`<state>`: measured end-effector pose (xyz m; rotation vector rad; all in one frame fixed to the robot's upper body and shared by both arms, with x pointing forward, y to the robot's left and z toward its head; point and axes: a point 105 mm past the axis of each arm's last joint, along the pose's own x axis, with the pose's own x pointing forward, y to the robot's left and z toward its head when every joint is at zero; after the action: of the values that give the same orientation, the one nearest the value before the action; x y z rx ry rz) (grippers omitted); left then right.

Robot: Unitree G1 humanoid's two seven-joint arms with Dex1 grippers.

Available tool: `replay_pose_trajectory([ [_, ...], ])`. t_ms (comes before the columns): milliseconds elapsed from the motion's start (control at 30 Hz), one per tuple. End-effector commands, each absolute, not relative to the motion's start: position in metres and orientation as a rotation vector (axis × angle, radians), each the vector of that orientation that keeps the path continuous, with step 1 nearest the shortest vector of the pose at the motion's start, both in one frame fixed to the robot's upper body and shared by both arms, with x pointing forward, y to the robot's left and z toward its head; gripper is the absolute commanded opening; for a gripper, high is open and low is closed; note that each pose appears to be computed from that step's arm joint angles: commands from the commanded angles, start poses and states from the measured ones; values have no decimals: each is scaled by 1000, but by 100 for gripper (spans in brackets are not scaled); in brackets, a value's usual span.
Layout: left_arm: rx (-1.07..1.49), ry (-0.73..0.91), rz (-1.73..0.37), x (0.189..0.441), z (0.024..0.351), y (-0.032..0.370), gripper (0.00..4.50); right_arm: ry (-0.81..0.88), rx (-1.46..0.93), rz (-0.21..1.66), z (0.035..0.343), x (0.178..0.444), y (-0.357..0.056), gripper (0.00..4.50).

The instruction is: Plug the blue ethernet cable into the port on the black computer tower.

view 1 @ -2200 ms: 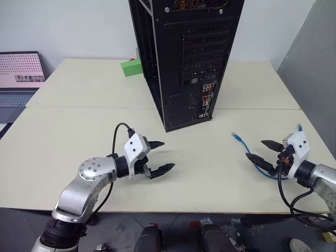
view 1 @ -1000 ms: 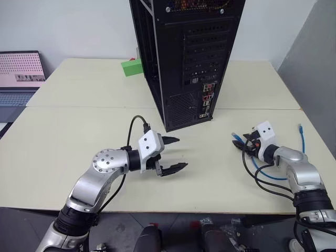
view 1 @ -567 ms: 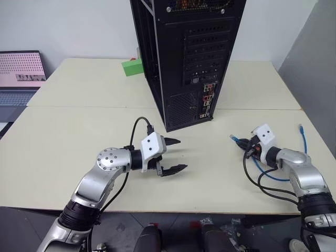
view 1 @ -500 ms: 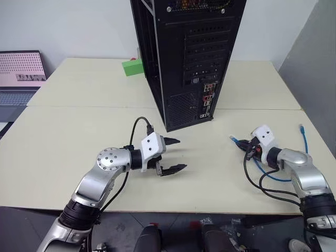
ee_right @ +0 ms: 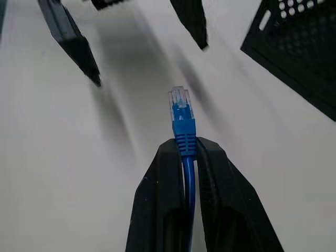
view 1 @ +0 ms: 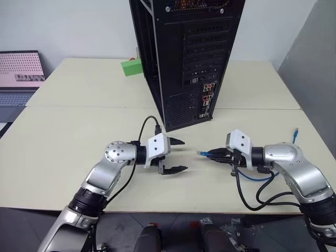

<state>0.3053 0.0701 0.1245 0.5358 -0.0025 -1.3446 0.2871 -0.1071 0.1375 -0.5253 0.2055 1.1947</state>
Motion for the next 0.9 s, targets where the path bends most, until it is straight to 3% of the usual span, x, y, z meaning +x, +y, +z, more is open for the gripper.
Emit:
replay_pose_trajectory([
  [33, 545, -47, -1396, 302, 131, 59, 450, 176, -534, 1257, 145, 277, -95, 9],
  [167, 542, -44, -1428, 300, 130, 57, 450, 176, -539, 1264, 144, 276, -91, 9],
  [267, 530, -41, -1455, 298, 130, 55, 408, 171, -539, 1271, 145, 274, -89, 9],
  [800, 529, -59, -1510, 298, 131, 44, 47, 164, -569, 1296, 148, 270, -83, 8],
  [900, 536, -61, -1500, 300, 130, 45, 31, 165, -576, 1298, 148, 270, -83, 8],
])
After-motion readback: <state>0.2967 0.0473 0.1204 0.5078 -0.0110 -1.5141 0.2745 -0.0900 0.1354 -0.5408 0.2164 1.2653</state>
